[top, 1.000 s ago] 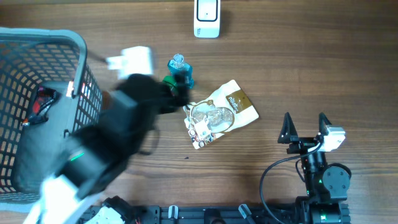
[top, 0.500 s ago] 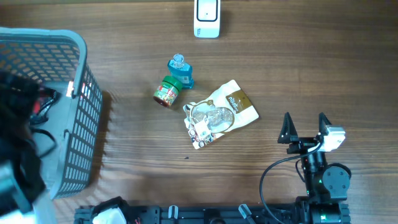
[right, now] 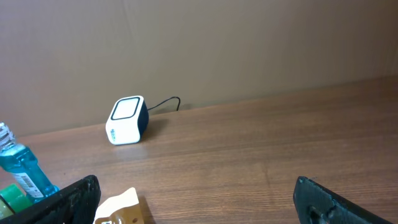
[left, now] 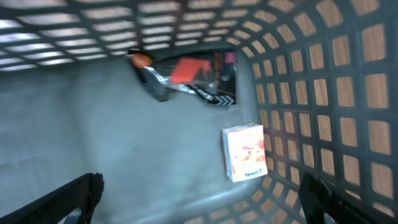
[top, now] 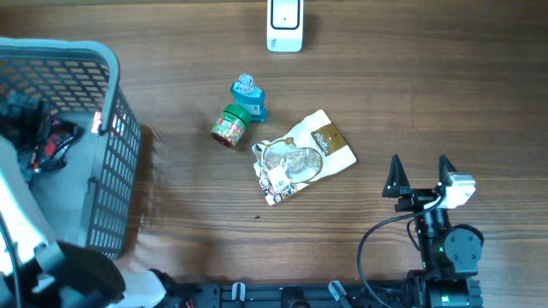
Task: Scan the item barcode
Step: 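Lower the left gripper into the basket and grasp the red box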
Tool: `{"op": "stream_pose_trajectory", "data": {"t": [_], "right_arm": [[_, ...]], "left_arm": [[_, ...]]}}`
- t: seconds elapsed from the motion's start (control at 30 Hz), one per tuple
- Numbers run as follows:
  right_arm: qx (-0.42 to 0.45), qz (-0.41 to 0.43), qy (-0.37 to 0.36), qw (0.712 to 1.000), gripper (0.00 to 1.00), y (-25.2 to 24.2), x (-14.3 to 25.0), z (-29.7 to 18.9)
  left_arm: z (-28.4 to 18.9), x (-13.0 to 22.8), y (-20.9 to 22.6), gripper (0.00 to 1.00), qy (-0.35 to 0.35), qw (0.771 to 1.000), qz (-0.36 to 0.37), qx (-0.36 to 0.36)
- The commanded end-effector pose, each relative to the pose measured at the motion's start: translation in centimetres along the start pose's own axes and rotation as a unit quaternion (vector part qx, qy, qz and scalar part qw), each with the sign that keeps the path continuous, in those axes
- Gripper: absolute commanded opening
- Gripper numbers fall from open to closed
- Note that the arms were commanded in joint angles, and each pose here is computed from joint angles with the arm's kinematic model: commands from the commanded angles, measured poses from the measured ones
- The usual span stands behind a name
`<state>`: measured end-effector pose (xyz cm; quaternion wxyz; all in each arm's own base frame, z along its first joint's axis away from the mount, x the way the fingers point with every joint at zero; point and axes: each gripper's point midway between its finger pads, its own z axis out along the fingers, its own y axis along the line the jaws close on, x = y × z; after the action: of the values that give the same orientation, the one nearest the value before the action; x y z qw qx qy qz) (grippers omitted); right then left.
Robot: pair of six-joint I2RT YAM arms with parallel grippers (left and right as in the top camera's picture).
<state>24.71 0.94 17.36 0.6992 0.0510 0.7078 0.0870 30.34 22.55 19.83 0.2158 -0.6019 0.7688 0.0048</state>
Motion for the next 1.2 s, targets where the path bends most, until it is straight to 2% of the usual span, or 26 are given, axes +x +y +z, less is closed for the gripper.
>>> {"op": "stream_pose_trajectory", "data": {"t": [0.0,0.13,0.43,0.9,1.17], "right_arm": [[-0.008,-0.006,-0.002,1.0,1.0,0.3,-0.1,0.0],[-0.008,-0.006,-0.002,1.0,1.0,0.3,-0.1,0.0],[-0.008,-0.006,-0.002,1.0,1.0,0.3,-0.1,0.0],[-0.008,-0.006,-0.002,1.0,1.0,0.3,-0.1,0.0],[-0.008,-0.006,-0.002,1.0,1.0,0.3,-0.1,0.0]], "left_arm": [[3.6,2.4,-1.5,1.0,0.043,0.999,0.024,0.0],[6.7,4.1,-2.4,1.0,0.054,0.997,0.057,-0.007],[12.6,6.6,-0.6,1.0,0.073,0.995,0.058,-0.029],[13.8,6.6,-1.7,1.0,0.063,0.997,0.046,-0.001],[14.2,7.3,-3.4,1.0,0.057,0.996,0.065,0.016]]}}
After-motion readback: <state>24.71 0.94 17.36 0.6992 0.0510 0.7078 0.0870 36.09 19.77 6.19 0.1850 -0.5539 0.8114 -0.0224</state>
